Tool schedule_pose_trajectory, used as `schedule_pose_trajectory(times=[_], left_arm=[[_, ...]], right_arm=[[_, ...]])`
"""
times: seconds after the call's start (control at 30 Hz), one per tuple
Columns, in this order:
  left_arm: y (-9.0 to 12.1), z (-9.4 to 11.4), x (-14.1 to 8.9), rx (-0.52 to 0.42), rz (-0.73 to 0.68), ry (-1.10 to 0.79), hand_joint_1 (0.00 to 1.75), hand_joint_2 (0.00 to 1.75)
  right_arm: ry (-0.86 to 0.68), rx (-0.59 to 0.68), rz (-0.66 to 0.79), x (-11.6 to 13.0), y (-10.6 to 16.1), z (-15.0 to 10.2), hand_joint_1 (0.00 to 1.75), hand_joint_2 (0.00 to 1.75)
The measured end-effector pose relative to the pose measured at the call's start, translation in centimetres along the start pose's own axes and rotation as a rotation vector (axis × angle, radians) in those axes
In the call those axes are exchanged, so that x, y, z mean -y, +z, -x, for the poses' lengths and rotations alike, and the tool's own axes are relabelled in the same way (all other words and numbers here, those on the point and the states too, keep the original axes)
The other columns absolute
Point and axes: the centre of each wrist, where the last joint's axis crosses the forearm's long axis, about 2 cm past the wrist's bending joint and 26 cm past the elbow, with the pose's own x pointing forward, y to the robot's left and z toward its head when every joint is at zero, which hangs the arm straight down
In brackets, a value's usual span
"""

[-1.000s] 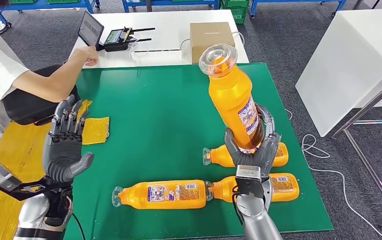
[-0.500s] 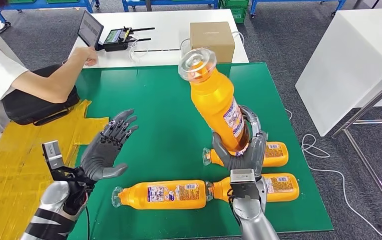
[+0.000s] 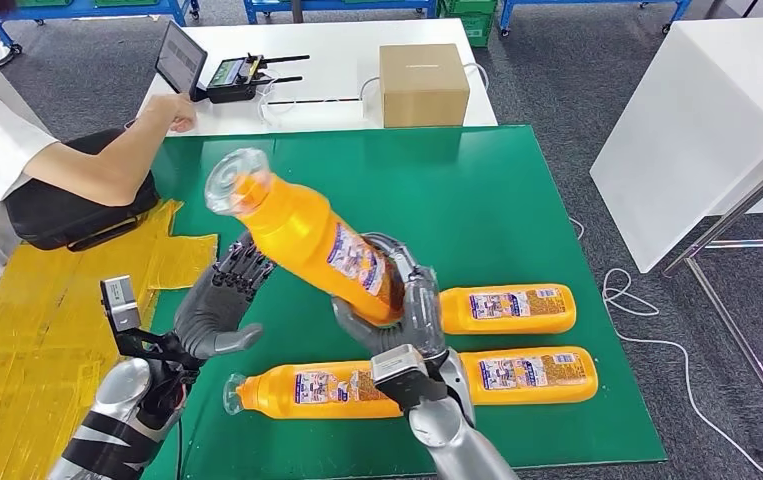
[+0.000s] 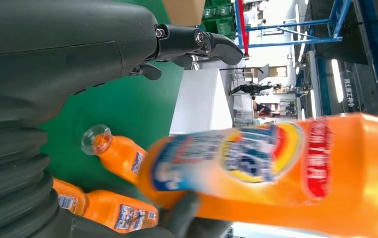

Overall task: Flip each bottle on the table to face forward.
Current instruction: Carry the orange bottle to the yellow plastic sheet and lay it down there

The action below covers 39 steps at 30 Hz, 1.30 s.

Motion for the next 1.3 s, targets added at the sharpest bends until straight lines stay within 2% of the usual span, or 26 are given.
schedule_pose_trajectory(times=[0.2,0.47,1.0,1.03,1.13,1.17,1.3], left_arm=[[-0.4,0.0,0.1,0.013,0.005,0.007,0.0,1.75],[-0.9,0.0,0.0,0.027,0.008,0.019,0.0,1.75],[-0.9,0.2,-0.2,0.035,-0.004,0.028,0.03,1.75],[-0.9,0.2,-0.2,0.038,-0.007,0.027,0.38,1.75],[-0.9,0.2,-0.3,0.046,-0.017,0.025,1.65,1.75],[-0.9,0.2,-0.3,0.049,-0.021,0.025,1.74,1.75],[-0.9,0.2,-0.2,0.055,-0.036,0.019,1.75,1.75]], right_arm=[[-0.007,-0.05,-0.119,-2.5,0.9,0.9,1.75,1.75],[0.007,-0.131,-0.239,-4.2,1.5,2.2,1.75,1.75],[0.043,-0.199,-0.349,-5.5,1.7,3.4,1.75,1.75],[0.046,-0.201,-0.354,-5.5,1.7,3.4,1.75,1.75],[0.051,-0.204,-0.36,-5.6,1.7,3.5,1.75,1.75],[0.051,-0.204,-0.36,-5.6,1.7,3.6,1.75,1.75],[0.033,-0.212,-0.36,-5.5,1.6,3.5,1.75,1.75]])
